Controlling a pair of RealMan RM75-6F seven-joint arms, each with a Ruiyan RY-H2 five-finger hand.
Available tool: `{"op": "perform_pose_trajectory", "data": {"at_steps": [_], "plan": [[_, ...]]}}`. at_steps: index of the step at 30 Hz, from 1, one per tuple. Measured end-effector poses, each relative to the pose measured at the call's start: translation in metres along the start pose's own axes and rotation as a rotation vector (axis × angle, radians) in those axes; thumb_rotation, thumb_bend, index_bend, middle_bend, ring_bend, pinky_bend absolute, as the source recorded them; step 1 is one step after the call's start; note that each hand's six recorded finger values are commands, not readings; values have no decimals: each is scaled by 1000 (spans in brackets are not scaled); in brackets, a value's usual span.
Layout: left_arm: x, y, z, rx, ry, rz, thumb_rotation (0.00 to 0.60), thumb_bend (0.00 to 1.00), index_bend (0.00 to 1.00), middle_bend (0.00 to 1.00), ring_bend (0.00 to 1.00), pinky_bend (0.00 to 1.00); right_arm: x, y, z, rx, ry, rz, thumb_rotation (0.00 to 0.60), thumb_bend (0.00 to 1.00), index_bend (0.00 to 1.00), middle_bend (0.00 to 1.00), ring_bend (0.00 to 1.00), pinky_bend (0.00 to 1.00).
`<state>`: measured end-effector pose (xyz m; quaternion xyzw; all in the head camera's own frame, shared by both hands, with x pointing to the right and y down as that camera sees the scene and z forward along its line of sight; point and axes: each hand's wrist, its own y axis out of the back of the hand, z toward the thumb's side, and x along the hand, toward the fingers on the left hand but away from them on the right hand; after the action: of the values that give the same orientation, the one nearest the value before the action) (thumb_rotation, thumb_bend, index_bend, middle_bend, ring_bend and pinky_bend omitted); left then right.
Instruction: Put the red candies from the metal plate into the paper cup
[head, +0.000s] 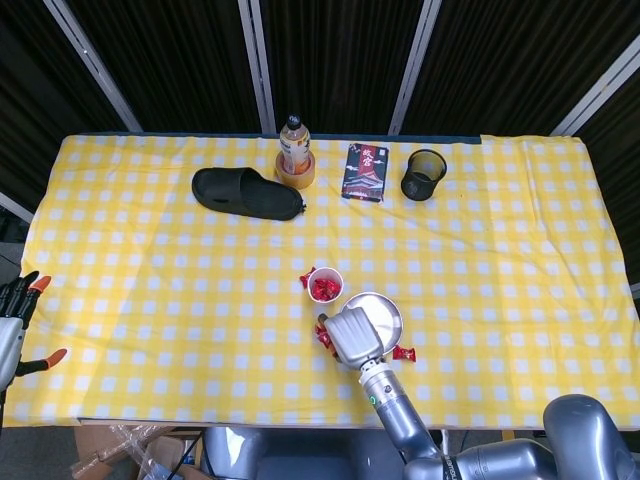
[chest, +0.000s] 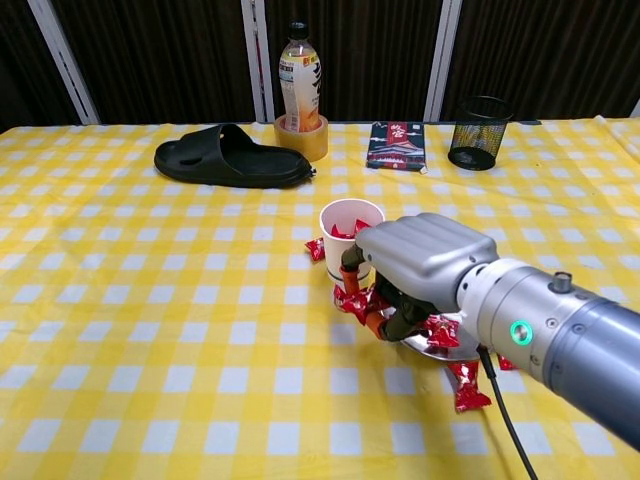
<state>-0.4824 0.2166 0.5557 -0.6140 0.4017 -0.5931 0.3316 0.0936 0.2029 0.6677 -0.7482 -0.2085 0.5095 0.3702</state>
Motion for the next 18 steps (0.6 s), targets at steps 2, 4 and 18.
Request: {"op": "perform_pose_trajectory", "data": {"at_steps": [2,4,18], "plan": [[0,0,0,-1,0,1,600,48,5,0,0,0,1,10,-1,-12,-2,-18,600,573,500,855,922,978],[0,0,0,-1,0,1,600,48,5,0,0,0,1,21,-2,-23,-5,-39,600,574,500,855,923,978],[1,0,-2,-3,8,-4,600,47,5,0,0,0,-21,82,6,-43,-15,-154,600,573,500,855,922,978]]}}
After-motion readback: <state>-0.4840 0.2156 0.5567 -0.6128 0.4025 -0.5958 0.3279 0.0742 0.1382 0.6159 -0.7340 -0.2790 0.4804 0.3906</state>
